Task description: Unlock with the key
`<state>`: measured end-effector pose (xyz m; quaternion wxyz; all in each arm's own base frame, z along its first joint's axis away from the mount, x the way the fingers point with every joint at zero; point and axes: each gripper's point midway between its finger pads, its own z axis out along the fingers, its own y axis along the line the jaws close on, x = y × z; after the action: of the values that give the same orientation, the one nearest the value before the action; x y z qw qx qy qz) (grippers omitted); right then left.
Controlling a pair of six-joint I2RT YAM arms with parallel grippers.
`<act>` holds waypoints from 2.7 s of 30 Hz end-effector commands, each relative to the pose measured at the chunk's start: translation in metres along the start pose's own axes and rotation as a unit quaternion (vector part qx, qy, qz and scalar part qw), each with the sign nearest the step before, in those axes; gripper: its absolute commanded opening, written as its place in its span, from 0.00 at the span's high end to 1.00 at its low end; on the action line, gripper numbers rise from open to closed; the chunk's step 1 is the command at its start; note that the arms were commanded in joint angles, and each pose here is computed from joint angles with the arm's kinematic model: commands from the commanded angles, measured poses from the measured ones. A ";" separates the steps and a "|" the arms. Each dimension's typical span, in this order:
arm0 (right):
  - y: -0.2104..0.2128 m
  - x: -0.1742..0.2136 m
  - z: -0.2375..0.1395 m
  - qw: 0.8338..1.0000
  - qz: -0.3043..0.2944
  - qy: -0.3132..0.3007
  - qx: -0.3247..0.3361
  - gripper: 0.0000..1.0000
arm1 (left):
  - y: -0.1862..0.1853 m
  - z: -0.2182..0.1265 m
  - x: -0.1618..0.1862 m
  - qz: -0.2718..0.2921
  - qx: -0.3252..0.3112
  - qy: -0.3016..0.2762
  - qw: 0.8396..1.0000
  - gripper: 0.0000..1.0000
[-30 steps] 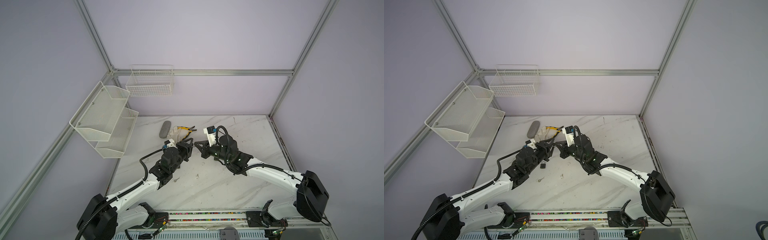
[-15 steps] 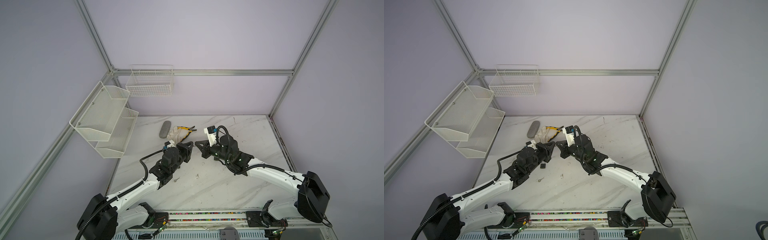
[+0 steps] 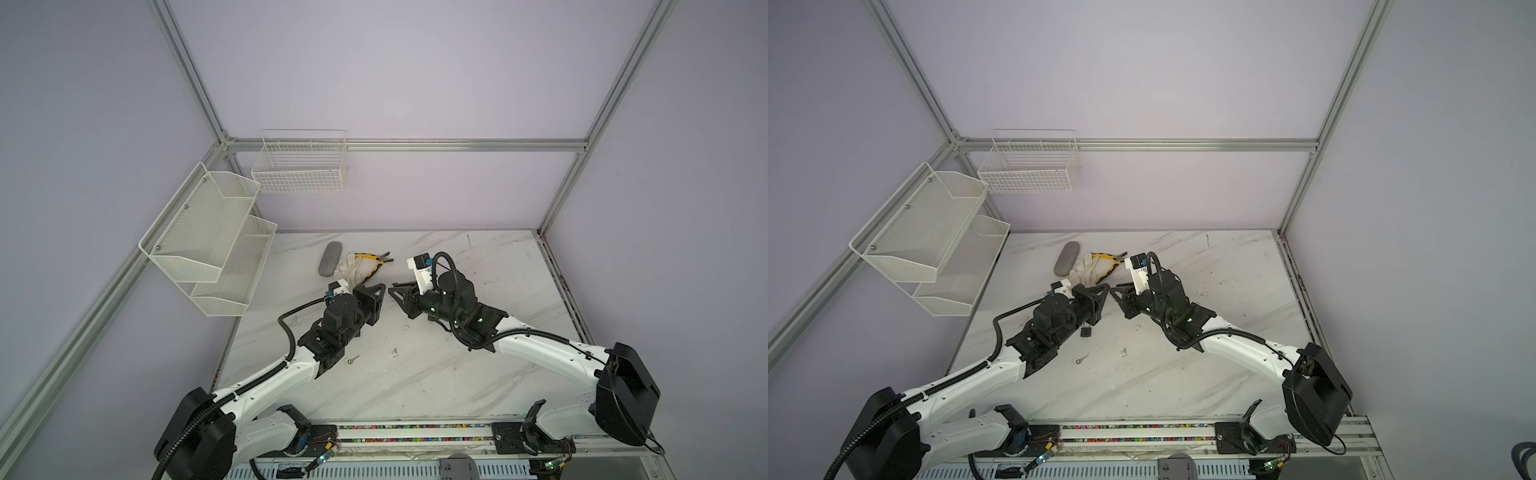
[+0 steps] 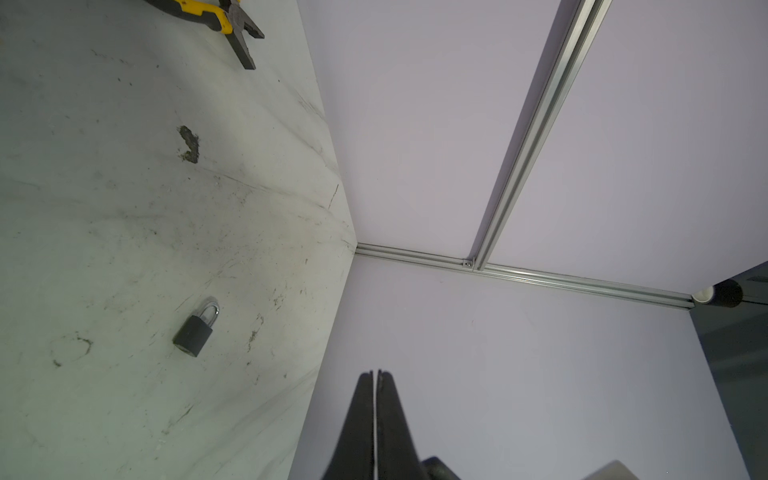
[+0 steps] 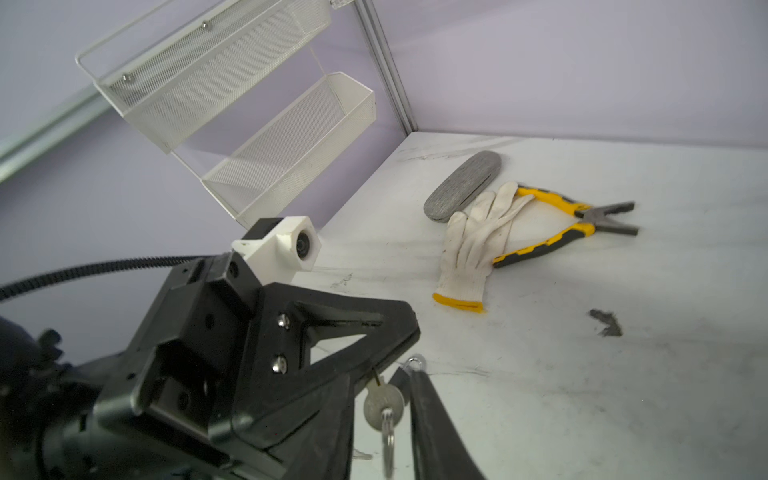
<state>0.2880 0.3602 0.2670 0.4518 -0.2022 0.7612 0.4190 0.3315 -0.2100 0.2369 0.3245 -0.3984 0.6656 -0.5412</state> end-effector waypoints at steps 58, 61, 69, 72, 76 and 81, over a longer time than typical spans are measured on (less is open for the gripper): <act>-0.012 -0.012 -0.024 0.961 0.162 0.046 -0.221 0.80 | -0.125 0.008 0.053 0.441 0.312 0.156 0.827 1.00; -0.010 -0.014 -0.026 0.961 0.159 0.042 -0.224 0.81 | -0.125 0.007 0.054 0.441 0.313 0.157 0.827 1.00; -0.011 -0.016 -0.027 0.959 0.163 0.037 -0.229 0.82 | -0.127 0.006 0.056 0.442 0.320 0.161 0.822 1.00; -0.011 -0.016 -0.027 0.959 0.164 0.037 -0.229 0.86 | -0.128 0.005 0.058 0.442 0.325 0.166 0.820 1.00; -0.011 -0.018 -0.027 0.959 0.164 0.036 -0.229 0.90 | -0.129 0.004 0.057 0.445 0.324 0.162 0.819 1.00; -0.012 -0.019 -0.027 0.959 0.168 0.034 -0.226 0.98 | -0.131 0.004 0.058 0.444 0.327 0.163 0.818 1.00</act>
<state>0.2906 0.3320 0.2820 0.2863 -0.1846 0.6898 0.6389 0.3331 -0.2731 0.3102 0.4833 0.1289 0.6527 -0.5690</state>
